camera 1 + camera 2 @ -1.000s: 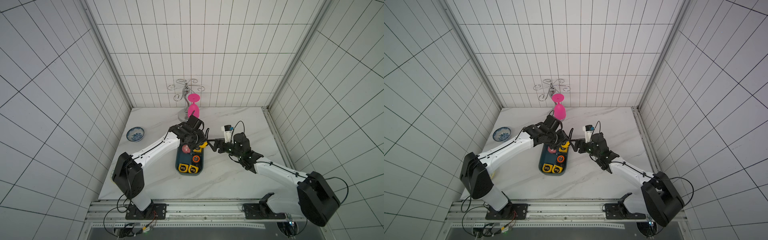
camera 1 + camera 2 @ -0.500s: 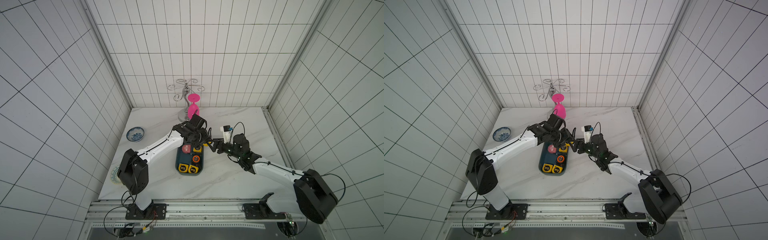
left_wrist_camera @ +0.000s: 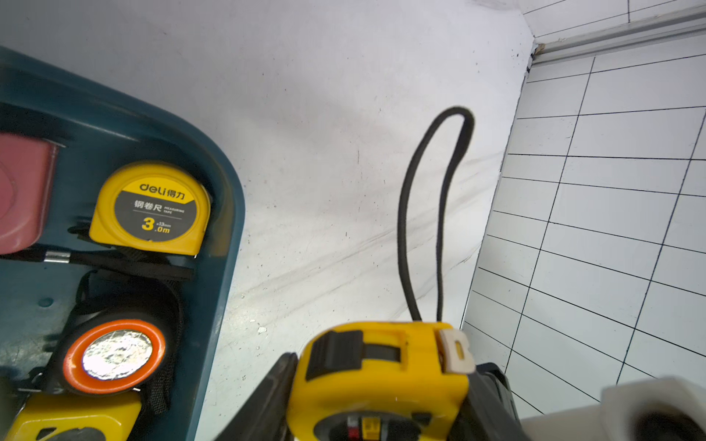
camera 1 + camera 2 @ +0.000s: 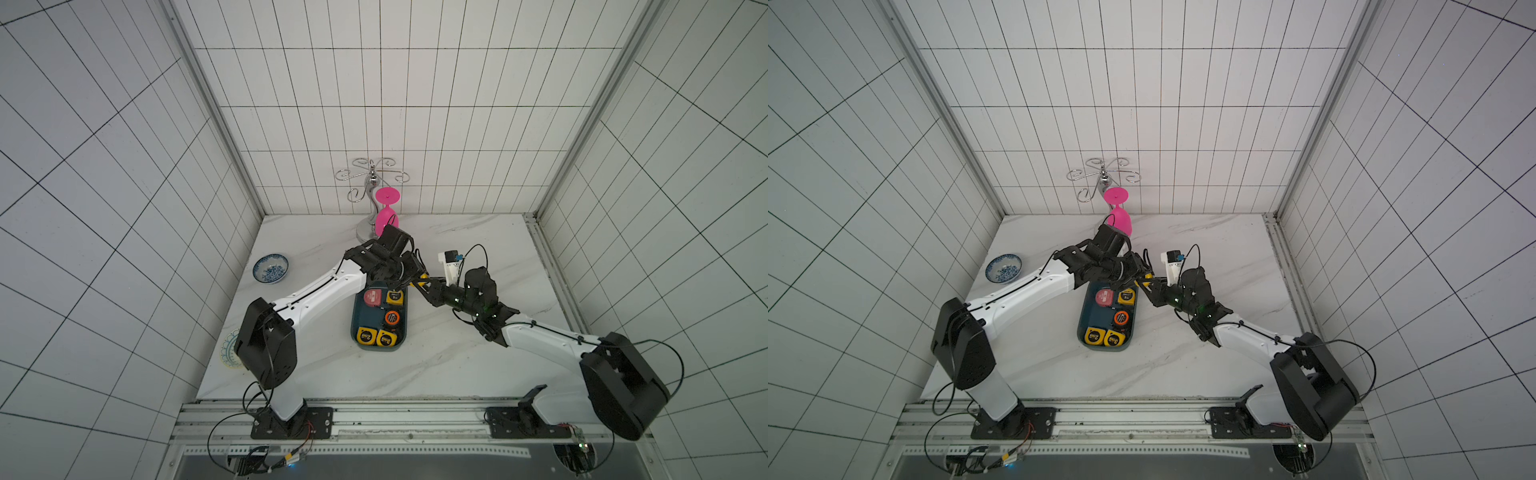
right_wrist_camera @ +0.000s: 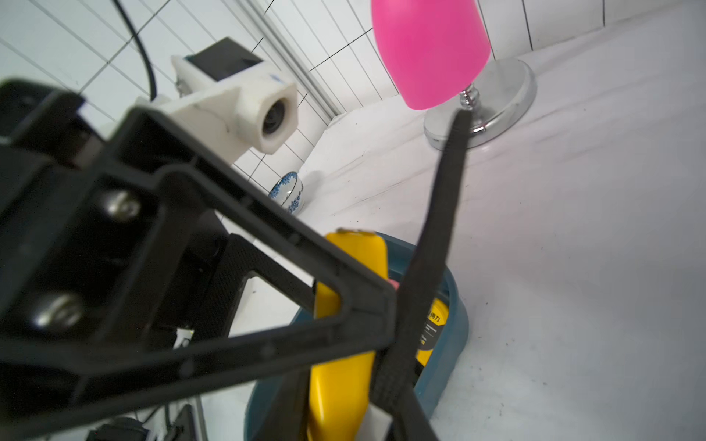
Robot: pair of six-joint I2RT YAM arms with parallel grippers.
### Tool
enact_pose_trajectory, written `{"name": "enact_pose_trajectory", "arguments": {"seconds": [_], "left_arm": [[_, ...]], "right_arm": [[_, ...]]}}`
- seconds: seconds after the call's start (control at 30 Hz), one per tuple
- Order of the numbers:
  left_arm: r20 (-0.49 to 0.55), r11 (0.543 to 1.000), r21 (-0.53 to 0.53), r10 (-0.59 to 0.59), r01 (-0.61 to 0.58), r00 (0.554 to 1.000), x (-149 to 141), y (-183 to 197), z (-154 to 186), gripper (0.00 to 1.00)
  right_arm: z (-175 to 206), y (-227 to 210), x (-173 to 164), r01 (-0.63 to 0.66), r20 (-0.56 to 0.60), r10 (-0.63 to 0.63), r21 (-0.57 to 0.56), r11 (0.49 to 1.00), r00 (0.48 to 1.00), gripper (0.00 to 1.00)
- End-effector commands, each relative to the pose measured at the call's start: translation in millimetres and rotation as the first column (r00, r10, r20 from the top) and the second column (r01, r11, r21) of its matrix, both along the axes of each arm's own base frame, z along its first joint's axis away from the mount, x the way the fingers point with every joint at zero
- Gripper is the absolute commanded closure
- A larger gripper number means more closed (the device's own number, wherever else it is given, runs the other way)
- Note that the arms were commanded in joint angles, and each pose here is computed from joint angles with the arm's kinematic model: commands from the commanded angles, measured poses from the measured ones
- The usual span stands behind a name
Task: Take the tape measure out of the storage box
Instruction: Place the tape measure at the center of the board.
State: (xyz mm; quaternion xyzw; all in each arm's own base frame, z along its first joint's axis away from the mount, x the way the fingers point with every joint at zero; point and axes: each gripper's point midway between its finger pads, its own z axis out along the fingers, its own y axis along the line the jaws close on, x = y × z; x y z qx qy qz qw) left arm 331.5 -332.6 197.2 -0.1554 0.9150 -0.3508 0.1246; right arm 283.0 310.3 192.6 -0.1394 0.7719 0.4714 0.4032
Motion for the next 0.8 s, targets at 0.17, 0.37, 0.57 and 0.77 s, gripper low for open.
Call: {"name": "enact_pose_trajectory", "arguments": {"seconds": [0.17, 0.37, 0.57, 0.77], "left_arm": [[0.039, 0.994, -0.031, -0.102, 0.103, 0.994, -8.8, -2.0, 11.3, 0.55], [0.094, 0.964, 0.218, -0.175, 0.151, 0.980, -3.1, 48.6, -5.4, 0.11], [0.027, 0.856, 0.460, -0.279, 0.236, 0.960, -10.9, 94.6, -47.4, 0.03], [0.012, 0.804, 0.513, -0.357, 0.301, 0.934, -18.5, 103.9, -65.3, 0.04]], "right_arm": [[-9.2, -21.6, 5.1, 0.039, -0.028, -0.040, -0.034, 0.999, 0.999, 1.00], [-23.1, -63.2, 23.5, 0.104, -0.177, -0.109, -0.037, 0.994, 0.978, 1.00], [-41.9, -96.3, 39.9, 0.153, -0.314, -0.168, -0.073, 0.986, 0.935, 1.00], [-73.1, -121.5, 52.6, 0.195, -0.450, -0.214, -0.089, 0.977, 0.867, 1.00]]}}
